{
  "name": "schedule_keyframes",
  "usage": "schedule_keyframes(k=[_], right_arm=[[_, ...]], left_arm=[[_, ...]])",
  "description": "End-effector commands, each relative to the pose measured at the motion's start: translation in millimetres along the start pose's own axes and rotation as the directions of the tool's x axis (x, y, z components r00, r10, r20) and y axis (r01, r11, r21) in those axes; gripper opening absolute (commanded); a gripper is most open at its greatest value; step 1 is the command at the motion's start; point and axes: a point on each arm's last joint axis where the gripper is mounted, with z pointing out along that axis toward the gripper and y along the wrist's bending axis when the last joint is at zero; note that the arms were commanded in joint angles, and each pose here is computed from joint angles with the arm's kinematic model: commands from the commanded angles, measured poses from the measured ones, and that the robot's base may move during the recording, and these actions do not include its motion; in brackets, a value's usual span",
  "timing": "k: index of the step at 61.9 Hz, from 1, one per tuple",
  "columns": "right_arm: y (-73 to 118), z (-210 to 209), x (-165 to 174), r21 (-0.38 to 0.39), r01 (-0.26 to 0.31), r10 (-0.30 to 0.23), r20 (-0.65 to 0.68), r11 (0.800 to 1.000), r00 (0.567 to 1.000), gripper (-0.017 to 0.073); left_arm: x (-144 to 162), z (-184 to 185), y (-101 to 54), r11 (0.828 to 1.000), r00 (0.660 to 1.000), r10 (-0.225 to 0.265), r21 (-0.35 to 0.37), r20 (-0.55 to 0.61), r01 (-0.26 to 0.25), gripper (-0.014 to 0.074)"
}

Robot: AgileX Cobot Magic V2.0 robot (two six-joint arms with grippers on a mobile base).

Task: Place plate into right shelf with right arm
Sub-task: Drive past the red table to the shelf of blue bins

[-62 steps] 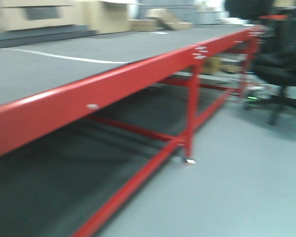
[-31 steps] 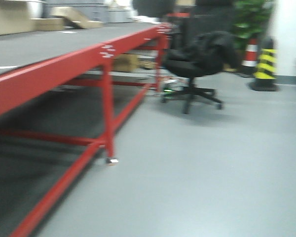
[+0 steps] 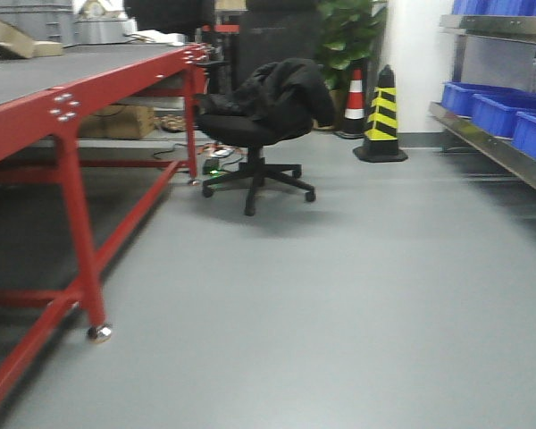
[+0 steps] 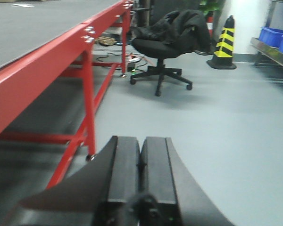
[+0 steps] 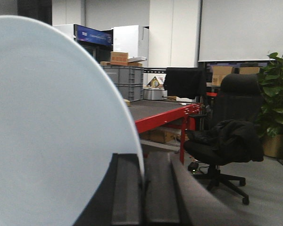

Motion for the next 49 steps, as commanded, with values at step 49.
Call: schedule_keyframes(k=[49], right_arm=[[-1.7, 0.8, -16.9, 0.024, -0.002, 0.0, 0.107, 1.0, 0.994, 0.0055]], left_arm=[[-5.6, -0.4, -0.2, 1.0, 0.996, -0.009, 0.006, 0.086, 0.009, -0.0047]])
